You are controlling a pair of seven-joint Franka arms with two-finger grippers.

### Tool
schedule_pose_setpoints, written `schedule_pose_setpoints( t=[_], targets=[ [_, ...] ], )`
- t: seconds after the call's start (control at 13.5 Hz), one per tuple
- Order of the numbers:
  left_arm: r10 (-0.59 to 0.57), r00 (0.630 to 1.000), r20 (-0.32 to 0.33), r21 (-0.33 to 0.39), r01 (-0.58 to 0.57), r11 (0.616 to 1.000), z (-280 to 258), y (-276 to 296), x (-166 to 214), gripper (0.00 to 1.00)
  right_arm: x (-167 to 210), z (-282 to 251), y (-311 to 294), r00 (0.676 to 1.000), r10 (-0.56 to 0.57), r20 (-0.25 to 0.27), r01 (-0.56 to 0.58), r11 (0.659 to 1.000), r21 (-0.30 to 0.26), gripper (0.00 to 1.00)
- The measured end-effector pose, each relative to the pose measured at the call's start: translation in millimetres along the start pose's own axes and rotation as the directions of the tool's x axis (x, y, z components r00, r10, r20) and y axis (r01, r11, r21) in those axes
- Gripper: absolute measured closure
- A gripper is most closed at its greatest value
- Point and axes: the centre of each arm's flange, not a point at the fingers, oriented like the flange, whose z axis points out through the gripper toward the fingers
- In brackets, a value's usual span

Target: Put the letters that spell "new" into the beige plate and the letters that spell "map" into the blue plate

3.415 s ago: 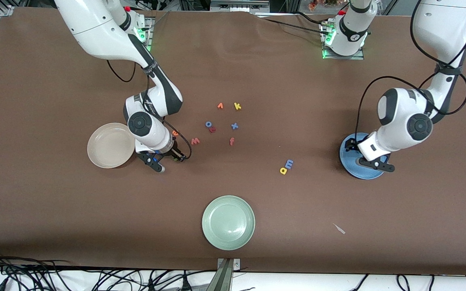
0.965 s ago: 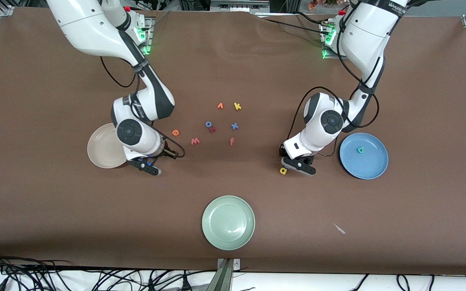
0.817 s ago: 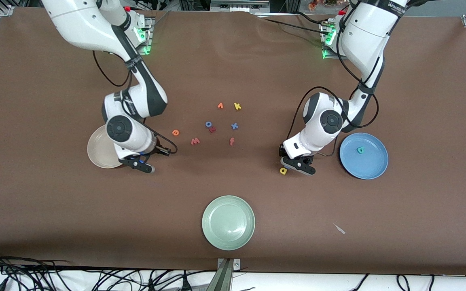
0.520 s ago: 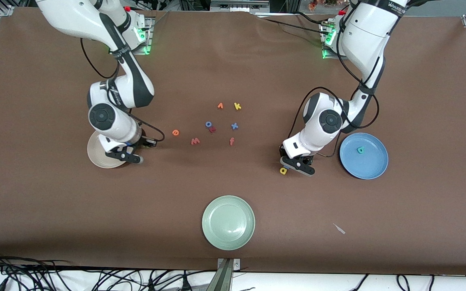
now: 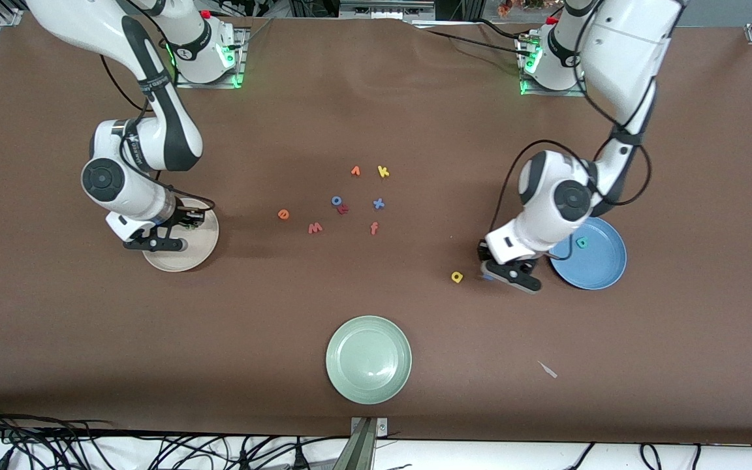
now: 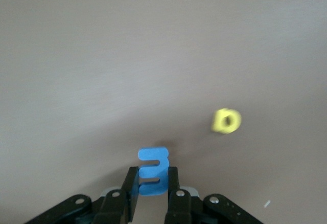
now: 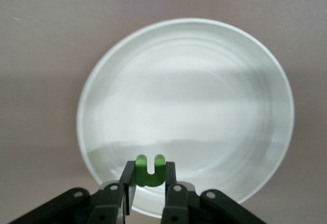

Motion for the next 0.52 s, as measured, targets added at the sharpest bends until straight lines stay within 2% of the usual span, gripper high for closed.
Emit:
schedule_pose_setpoints(
  t=[0.07, 0.3, 0.52],
  targets=[
    [0.011, 1.0, 0.014, -0.001, -0.011, 1.0, -15.1, -28.7, -7.4, 0.74, -0.7, 2.5, 1.4, 1.0, 0.001, 0.004, -0.001, 1.0, -0.001, 0.67],
    [0.046, 0.998, 0.049, -0.005, -0.046, 0.999, -41.2, -121.5, -51.2, 0.74, 0.0, 0.8, -5.1, 1.0, -0.004, 0.003, 0.004, 1.0, 0.0, 0.38],
    [0.055, 0.995, 0.085, -0.021, -0.053, 0.998, -35.2, -155.2, -88.3, 0.73, -0.2, -8.1, -38.6, 0.999, 0.047, 0.002, -0.047, 0.999, 0.013, 0.06]
  ],
)
